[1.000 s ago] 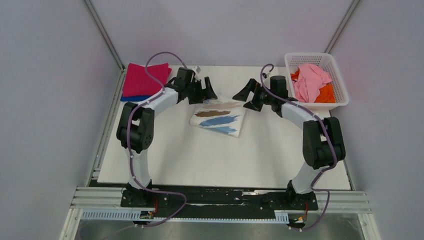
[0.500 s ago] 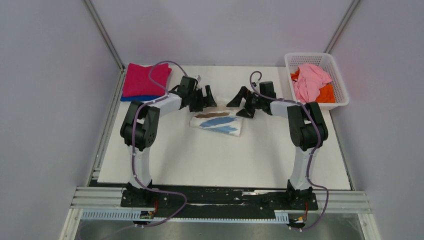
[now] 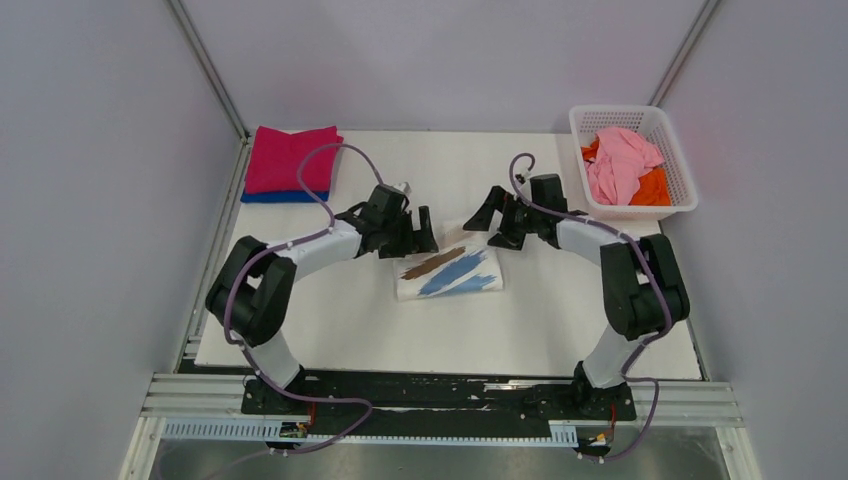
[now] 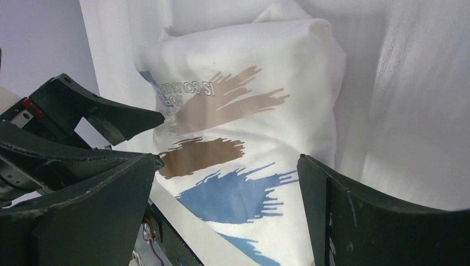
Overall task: Fold and stack the t-shirts
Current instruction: Put the neatly folded tshirt into the corner of the board with the left arm
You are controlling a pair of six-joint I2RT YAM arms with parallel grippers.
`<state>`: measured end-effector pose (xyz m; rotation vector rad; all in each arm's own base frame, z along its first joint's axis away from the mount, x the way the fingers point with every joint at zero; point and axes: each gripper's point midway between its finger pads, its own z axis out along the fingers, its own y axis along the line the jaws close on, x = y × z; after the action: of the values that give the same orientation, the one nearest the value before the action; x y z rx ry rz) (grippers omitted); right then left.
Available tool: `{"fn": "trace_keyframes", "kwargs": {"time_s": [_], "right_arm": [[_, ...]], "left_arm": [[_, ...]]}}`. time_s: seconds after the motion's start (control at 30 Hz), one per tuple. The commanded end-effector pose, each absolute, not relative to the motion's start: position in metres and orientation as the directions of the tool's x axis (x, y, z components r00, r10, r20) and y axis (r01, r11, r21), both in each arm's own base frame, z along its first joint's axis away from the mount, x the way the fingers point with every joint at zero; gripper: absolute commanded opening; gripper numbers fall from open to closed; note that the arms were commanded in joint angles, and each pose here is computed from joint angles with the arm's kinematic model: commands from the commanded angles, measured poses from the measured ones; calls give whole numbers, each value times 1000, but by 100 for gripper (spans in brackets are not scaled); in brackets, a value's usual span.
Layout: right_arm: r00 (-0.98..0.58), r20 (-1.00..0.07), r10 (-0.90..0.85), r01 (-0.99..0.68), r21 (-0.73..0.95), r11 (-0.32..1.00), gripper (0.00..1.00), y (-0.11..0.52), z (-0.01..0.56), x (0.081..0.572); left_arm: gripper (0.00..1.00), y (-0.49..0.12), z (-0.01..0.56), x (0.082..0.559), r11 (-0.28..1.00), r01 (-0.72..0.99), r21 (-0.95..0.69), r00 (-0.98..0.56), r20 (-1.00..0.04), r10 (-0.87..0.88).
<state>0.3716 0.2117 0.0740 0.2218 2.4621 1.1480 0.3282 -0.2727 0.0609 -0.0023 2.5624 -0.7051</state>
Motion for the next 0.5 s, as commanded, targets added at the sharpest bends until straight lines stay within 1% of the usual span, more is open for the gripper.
{"fn": "trace_keyframes", "kwargs": {"time_s": [0.0, 0.07, 0.17, 0.27, 0.33, 0.47], "right_arm": [[-820, -461, 339, -112, 710, 696, 100, 197, 124, 375], [-787, -492, 373, -94, 692, 716, 100, 187, 136, 371], [-724, -536, 433, -17, 643, 766, 100, 164, 142, 363], [-650, -580, 491, 96, 579, 810, 100, 132, 144, 354], [-622, -595, 509, 153, 545, 824, 100, 116, 140, 344], [-571, -636, 519, 188, 514, 837, 100, 99, 144, 335]], "left_arm": [[100, -250, 104, 343, 892, 75, -446, -811, -548, -206], [100, -244, 111, 341, 897, 58, -438, -799, -560, -221], [100, -220, 109, 339, 931, -21, -365, -778, -579, -245], [100, -208, 94, 333, 949, -66, -308, -796, -557, -236], [100, -209, 83, 331, 951, -72, -301, -813, -535, -231], [100, -215, 61, 337, 953, -92, -288, -831, -505, -233]]}}
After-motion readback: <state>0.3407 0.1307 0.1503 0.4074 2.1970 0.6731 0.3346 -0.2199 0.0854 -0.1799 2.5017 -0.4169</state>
